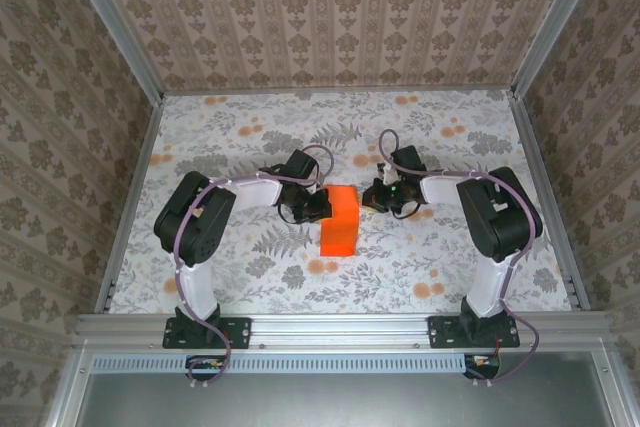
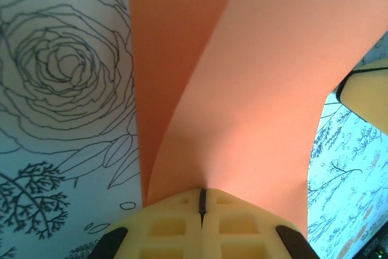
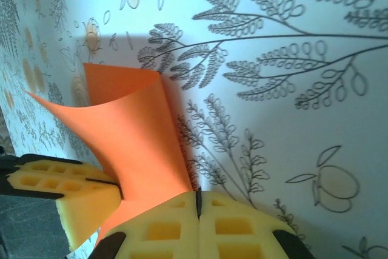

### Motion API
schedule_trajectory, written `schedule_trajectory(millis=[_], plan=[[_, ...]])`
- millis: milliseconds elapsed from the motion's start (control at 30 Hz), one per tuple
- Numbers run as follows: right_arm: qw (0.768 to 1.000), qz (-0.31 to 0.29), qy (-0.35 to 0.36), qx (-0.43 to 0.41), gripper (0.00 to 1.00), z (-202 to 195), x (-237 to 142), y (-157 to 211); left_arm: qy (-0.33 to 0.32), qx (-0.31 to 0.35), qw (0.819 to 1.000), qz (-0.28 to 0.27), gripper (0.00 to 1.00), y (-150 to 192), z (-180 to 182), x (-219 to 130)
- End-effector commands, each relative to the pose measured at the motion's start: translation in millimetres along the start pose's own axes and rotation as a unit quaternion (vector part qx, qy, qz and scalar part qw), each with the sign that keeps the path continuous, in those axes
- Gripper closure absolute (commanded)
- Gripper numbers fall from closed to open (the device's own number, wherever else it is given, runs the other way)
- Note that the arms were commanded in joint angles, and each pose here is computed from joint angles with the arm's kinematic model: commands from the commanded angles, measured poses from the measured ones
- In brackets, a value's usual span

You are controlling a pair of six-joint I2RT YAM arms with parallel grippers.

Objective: Fold a paper plane with a square sheet of paper (pick it up from the middle)
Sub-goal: Fold the square sheet of paper in half at the center of the table.

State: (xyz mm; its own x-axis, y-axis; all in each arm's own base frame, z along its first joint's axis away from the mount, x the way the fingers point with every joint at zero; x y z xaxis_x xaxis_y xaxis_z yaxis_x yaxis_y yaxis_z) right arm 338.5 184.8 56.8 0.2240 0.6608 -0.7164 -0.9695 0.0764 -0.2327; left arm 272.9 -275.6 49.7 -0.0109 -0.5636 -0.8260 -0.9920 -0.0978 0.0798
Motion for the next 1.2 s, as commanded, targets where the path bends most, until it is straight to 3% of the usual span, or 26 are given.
schedule_trajectory(millis=[0,200,333,600,867,1167], plan=[[0.999,0.0,-0.021,-0.03,1.0,28,7,-3,-0.232,-0.079,0.966,0.087,1.0,53,116,30],[0.999,0.016,-0.042,-0.021,1.0,34,35,-6,-0.233,-0.08,0.965,0.088,1.0,55,117,30],[1.0,0.021,-0.012,-0.004,1.0,16,42,-9,-0.234,-0.08,0.965,0.088,1.0,55,117,29],[0.999,-0.041,0.02,0.027,1.0,-31,18,-47,-0.233,-0.085,0.965,0.088,1.0,58,119,30],[0.998,-0.054,-0.009,0.002,1.0,0,0,-47,-0.23,-0.085,0.965,0.088,1.0,58,118,31],[1.0,-0.01,-0.02,-0.002,1.0,20,27,-25,-0.228,-0.083,0.966,0.086,1.0,56,115,30]])
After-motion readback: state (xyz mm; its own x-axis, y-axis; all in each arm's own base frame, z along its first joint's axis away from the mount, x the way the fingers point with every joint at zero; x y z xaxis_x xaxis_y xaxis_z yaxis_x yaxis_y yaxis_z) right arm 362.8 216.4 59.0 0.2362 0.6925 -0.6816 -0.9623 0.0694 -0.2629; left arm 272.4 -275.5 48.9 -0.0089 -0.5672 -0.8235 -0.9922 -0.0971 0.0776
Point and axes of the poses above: each hand's point on the last joint's axis, 136 mm out from that joint toward the fingers, its own x axis out along the fingers, its own z axis along the line the jaws close on, y = z × x, the point moved 5 cm from there along -x, back along the fingers, and after that the axes turned 9 degrees about -x, right-handed, at the moved point
